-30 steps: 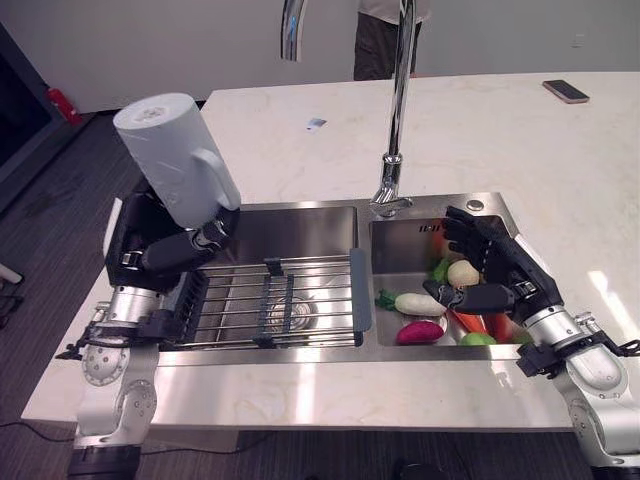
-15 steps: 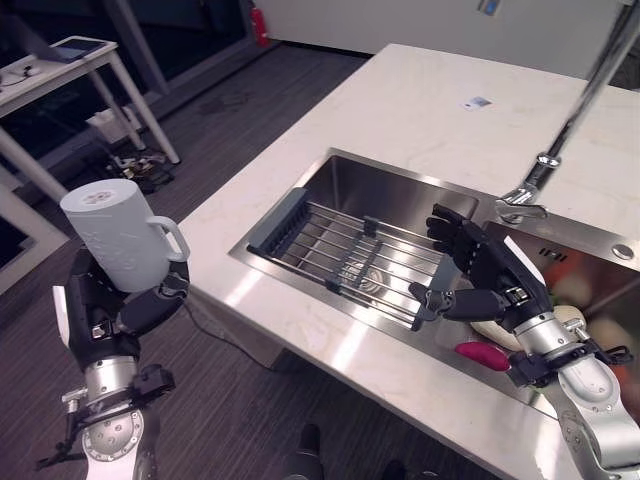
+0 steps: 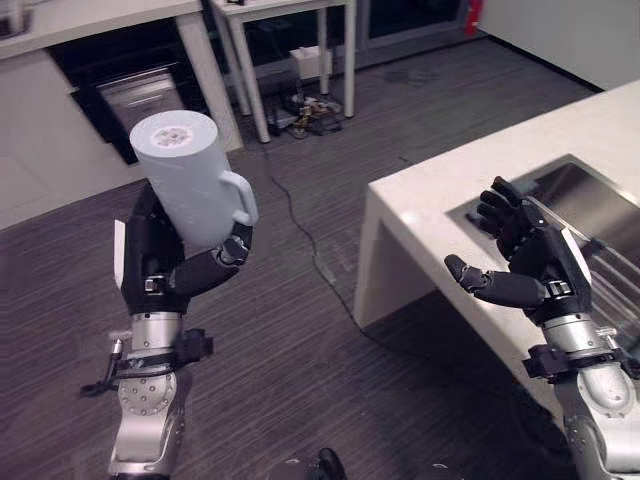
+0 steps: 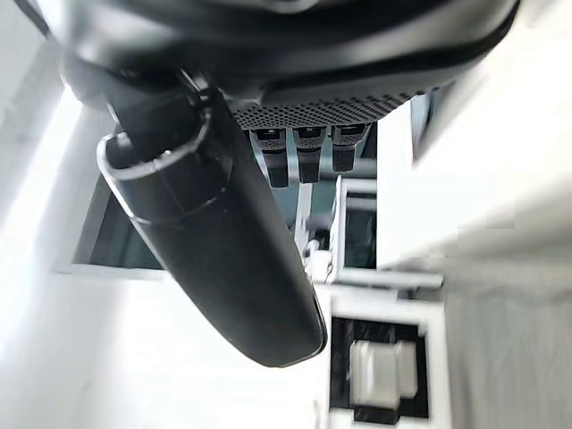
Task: Place the dishes in the dishwasher.
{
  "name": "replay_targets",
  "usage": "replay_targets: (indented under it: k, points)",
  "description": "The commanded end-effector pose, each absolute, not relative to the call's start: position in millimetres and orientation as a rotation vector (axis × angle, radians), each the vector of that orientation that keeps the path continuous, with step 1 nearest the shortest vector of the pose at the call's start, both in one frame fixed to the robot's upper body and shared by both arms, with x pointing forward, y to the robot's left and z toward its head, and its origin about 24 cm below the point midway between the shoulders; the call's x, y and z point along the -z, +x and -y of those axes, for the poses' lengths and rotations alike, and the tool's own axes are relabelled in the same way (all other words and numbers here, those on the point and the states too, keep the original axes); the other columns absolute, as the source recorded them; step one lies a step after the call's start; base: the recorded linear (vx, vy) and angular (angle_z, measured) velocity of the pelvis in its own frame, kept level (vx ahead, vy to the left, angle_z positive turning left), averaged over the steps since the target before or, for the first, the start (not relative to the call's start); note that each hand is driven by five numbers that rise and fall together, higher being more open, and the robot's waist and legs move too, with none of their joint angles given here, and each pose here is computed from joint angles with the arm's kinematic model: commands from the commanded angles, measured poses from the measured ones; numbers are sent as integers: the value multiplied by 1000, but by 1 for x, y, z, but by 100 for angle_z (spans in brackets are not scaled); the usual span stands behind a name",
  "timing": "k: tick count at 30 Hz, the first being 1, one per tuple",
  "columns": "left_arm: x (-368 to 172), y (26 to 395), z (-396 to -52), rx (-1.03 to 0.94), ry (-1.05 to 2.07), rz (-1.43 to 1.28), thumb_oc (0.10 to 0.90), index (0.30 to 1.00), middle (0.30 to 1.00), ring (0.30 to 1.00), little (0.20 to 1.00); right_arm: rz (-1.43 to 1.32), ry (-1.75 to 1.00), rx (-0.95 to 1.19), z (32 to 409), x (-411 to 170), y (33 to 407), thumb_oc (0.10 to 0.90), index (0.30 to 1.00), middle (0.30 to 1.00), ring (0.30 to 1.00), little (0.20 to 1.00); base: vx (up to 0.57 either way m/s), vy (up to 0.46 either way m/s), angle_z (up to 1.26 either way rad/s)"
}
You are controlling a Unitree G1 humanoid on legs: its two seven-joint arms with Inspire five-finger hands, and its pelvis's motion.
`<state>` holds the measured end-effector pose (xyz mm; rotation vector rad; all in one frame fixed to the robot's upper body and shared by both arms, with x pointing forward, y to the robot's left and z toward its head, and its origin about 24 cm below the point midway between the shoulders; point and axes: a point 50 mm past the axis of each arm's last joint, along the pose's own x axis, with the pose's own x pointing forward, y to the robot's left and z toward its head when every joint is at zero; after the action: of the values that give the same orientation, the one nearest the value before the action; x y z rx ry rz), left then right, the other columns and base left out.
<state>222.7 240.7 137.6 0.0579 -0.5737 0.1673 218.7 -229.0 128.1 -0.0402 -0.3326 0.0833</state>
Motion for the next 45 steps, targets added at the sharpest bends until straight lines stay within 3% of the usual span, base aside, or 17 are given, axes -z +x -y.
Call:
replay_targets:
  k: [1, 9, 19, 21, 28, 33, 45]
  points:
    - [-206, 211, -234, -119, 144, 913, 400, 300, 300, 300, 300, 597, -109, -94, 225, -174, 219, 800, 900, 900, 900, 900, 47, 337, 75]
    - [-202, 223, -223, -125, 196, 869, 400, 300, 300, 300, 300, 546, -173, -149, 232, -173, 216, 800, 900, 900, 900, 900, 69, 63, 116]
    - [-192, 213, -240, -221, 200, 835, 400, 300, 300, 300, 300, 573, -208, -193, 220, -179, 225, 800, 900, 900, 900, 900, -21, -170, 2]
    - [-184, 224, -219, -239, 144, 852, 400, 300, 300, 300, 300, 527, -98, -267, 204, -157, 224, 800, 900, 900, 900, 900, -9, -189, 22]
    - [-183, 217, -216, -167, 153, 869, 400, 300, 300, 300, 300, 503, -92, -233, 217, -157, 219, 800, 900, 900, 900, 900, 32, -230, -10]
    - [-180, 208, -227, -237, 86, 870, 400, 300, 300, 300, 300, 500, -146, -309, 217, -163, 218, 800, 900, 900, 900, 900, 88, -303, -11]
    - [-168, 210, -233, -261, 71, 832, 400, 300, 300, 300, 300, 563, -151, -173, 228, -167, 214, 800, 900, 900, 900, 900, 185, 145, -1]
